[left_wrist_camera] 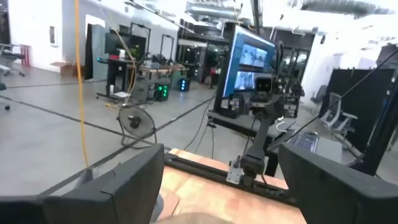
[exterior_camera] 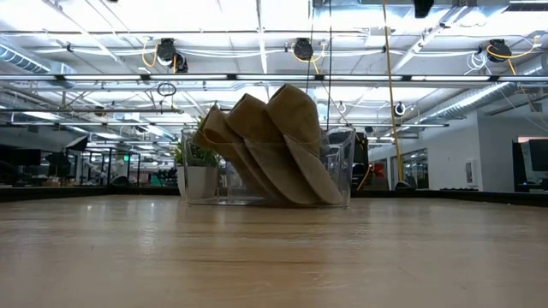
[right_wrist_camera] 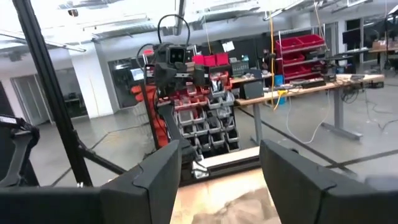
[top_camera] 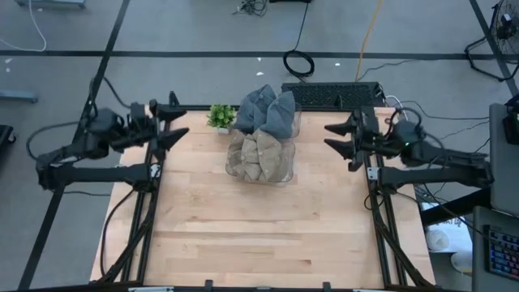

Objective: Pick & Place hat
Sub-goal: Return to Home Position

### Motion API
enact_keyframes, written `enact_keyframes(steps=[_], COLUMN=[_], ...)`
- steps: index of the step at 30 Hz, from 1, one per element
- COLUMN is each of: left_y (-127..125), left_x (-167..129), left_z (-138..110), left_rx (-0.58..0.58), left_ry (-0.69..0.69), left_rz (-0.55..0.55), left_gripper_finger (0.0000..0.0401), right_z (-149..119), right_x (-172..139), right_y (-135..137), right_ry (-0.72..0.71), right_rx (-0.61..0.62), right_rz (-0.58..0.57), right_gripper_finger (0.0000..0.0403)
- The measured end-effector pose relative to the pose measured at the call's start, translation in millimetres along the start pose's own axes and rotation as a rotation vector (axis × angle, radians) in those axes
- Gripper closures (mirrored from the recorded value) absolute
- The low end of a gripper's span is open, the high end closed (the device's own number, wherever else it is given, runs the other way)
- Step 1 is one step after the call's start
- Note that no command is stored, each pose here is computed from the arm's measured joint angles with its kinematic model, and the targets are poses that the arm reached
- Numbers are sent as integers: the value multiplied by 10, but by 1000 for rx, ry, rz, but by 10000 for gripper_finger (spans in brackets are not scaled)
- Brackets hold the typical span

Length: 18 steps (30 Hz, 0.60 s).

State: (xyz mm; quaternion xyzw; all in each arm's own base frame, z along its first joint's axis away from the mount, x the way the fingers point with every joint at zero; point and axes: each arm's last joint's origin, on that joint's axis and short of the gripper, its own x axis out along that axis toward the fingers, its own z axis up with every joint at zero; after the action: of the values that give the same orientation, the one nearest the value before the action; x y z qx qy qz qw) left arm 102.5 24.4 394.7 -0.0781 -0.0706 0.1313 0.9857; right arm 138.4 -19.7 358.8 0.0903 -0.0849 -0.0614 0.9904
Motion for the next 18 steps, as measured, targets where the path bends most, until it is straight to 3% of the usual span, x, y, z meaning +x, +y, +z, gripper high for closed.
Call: enact_keyframes(steps=[14, 18], left_y=[194, 239], left_x=[-421, -454], left_z=[-999, -1281], left_rx=[-18, -19], left_ry=[31, 53], left_rz=[64, 69], left_gripper_finger=[77, 77], right_z=[-1081, -1385], right_x=[-274, -381], right_y=[-210, -269], right_ry=[-91, -92], right_rx=[39, 112], right_rz=[22, 26], right_gripper_finger=[197, 195])
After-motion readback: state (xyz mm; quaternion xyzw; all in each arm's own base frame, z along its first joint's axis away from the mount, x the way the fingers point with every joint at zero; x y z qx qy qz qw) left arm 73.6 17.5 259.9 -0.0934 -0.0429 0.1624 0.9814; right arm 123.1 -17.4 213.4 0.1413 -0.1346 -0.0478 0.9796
